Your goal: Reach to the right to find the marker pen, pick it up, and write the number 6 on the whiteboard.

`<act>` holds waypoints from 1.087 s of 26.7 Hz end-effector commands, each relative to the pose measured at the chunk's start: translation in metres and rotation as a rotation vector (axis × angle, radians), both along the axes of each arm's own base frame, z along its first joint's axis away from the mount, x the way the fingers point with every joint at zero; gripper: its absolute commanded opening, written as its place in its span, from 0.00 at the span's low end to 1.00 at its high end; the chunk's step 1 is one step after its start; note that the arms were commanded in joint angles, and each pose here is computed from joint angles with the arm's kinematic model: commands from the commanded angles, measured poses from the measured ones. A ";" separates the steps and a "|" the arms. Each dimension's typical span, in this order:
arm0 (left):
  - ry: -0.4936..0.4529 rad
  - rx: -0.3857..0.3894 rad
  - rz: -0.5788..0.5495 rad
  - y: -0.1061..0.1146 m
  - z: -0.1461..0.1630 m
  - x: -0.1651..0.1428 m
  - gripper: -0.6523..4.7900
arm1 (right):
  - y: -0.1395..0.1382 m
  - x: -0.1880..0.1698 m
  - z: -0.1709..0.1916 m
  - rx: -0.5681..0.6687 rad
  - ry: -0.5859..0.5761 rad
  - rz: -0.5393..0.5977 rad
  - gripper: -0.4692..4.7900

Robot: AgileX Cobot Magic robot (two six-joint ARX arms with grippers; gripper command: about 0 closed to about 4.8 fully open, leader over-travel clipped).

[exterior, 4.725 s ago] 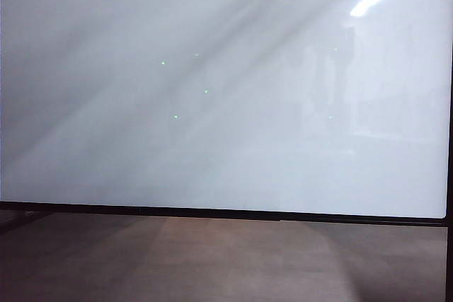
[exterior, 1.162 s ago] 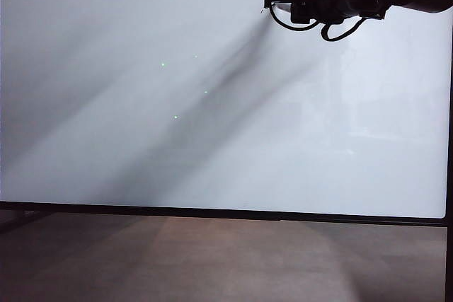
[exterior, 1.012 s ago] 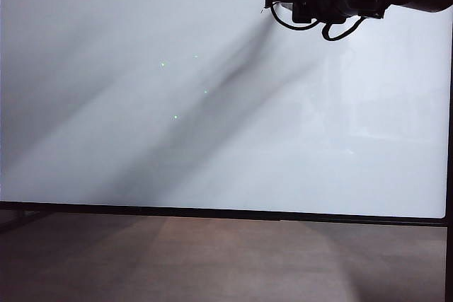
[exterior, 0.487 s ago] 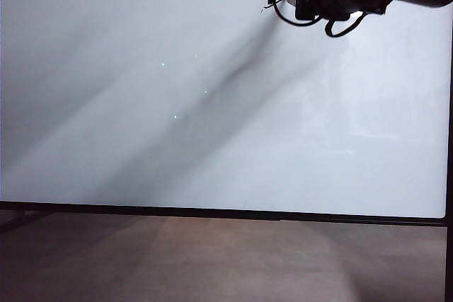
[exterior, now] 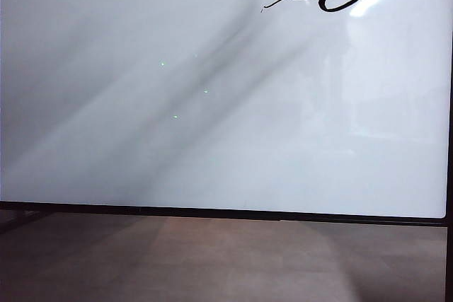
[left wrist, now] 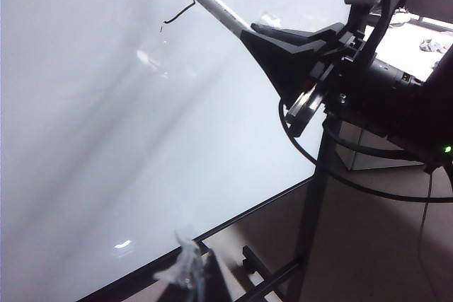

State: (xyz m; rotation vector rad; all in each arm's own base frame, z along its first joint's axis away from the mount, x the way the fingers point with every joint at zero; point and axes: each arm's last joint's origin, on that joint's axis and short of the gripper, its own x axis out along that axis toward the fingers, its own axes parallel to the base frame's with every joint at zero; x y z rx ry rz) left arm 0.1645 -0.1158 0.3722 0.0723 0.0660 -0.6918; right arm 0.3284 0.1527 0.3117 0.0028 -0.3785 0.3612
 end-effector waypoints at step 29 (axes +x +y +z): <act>-0.022 -0.015 -0.003 0.000 0.004 -0.001 0.11 | 0.027 -0.025 -0.035 0.105 0.081 -0.228 0.09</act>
